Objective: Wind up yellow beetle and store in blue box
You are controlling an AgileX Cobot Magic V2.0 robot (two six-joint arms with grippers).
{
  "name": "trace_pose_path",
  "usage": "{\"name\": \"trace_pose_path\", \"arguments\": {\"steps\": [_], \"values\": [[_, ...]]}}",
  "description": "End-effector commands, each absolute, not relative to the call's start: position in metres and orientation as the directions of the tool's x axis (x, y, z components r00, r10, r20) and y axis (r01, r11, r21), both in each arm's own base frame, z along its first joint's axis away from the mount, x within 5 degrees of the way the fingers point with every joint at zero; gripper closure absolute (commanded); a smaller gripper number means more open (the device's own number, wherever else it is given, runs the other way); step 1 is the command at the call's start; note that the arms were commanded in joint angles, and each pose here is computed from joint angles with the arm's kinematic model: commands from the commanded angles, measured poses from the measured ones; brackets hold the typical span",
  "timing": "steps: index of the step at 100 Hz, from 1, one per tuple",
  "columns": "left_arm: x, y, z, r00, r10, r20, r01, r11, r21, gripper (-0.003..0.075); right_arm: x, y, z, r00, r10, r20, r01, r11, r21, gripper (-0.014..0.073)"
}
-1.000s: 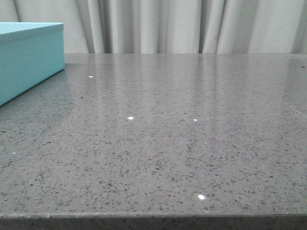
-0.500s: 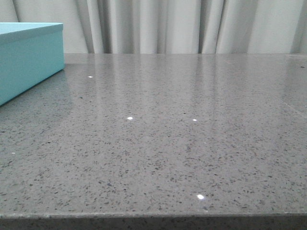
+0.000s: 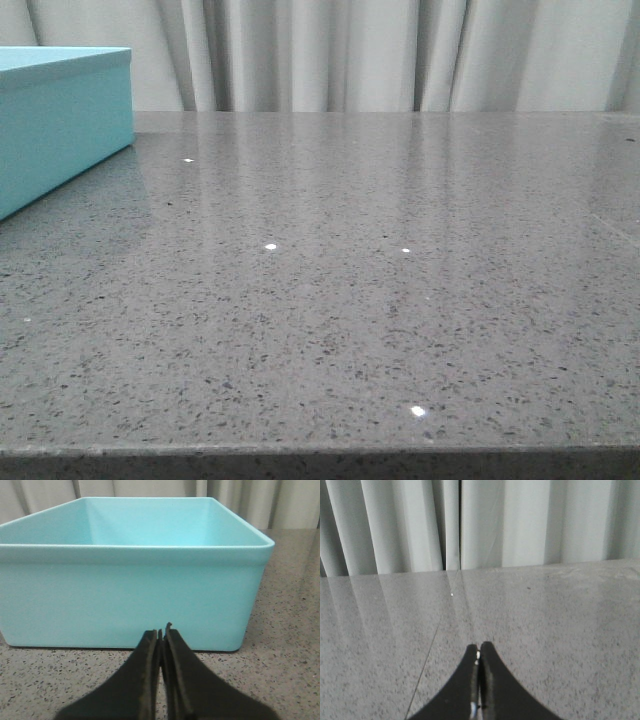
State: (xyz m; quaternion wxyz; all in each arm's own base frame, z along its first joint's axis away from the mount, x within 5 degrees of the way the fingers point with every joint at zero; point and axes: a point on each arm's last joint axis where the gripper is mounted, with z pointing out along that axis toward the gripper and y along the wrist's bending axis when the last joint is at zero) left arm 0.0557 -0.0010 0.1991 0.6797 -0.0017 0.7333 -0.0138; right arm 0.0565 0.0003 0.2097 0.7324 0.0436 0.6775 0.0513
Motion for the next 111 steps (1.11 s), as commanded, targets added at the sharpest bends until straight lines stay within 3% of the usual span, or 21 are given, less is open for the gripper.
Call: {"name": "trace_pose_path", "arguments": {"steps": [1,27,111], "values": [[0.0554,-0.001,0.1935,-0.01,-0.043,-0.999,0.017,0.999,-0.043,0.0741,0.053,0.0001,0.2174,0.167,0.122,-0.978,-0.021,0.993,0.12,0.0654],[0.0554,-0.001,0.1935,-0.01,-0.043,-0.999,0.017,0.999,-0.043,0.0741,0.0541,0.0,0.2103,0.091,0.081,-0.993,-0.007,0.997,0.08,0.0654],[0.0554,-0.001,0.1935,-0.01,-0.043,-0.999,0.017,0.999,-0.043,0.0741,0.054,0.0,0.2106,0.092,0.081,-0.992,-0.007,0.997,0.08,0.0654]]}}
